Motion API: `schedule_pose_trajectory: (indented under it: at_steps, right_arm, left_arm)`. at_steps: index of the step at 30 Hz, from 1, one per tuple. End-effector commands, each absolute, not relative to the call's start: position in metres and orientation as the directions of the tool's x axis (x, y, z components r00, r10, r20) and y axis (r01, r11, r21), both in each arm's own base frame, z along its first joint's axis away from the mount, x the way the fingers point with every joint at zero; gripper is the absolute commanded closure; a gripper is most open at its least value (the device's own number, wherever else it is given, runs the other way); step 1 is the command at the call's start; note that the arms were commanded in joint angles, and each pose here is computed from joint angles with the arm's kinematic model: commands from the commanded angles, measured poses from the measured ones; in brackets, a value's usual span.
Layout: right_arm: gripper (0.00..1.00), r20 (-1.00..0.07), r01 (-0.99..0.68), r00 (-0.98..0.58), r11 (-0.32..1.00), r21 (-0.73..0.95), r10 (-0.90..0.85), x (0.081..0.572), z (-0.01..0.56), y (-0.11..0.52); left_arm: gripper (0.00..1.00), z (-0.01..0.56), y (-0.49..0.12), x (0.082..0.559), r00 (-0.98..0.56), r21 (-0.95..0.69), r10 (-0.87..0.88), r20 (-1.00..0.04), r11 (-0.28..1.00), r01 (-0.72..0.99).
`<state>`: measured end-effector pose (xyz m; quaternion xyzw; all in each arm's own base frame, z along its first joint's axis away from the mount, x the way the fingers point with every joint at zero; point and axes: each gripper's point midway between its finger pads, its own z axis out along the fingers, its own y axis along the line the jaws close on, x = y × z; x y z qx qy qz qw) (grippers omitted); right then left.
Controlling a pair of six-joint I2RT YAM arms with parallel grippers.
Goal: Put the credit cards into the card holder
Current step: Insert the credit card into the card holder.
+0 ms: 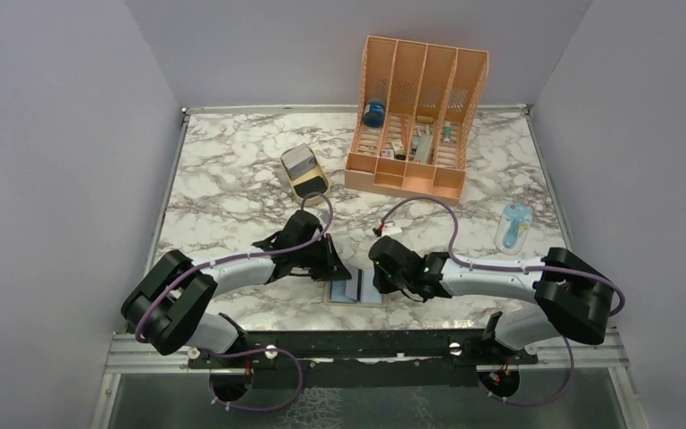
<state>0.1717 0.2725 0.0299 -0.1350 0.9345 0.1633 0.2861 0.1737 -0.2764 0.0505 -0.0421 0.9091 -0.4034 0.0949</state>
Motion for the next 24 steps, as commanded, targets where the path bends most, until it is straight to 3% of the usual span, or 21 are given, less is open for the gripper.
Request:
schedule_pose_trajectory:
  at_steps: [1, 24]
  right_arm:
    - [0.92, -0.592, -0.306, -0.797, 0.926, 0.221, -0.122, 0.174, 0.023, 0.266]
    - [0.95, -0.586, -0.290, -0.804, 0.929, 0.231, -0.105, 0.169, 0.018, 0.258]
  left_arm:
    - [1.00, 0.043, -0.275, 0.170, -0.976, -0.732, -0.167, -0.137, 0.681, -0.014]
    - [1.00, 0.009, -0.264, 0.175, -0.974, -0.655, -0.157, -0.161, 0.756, -0.013]
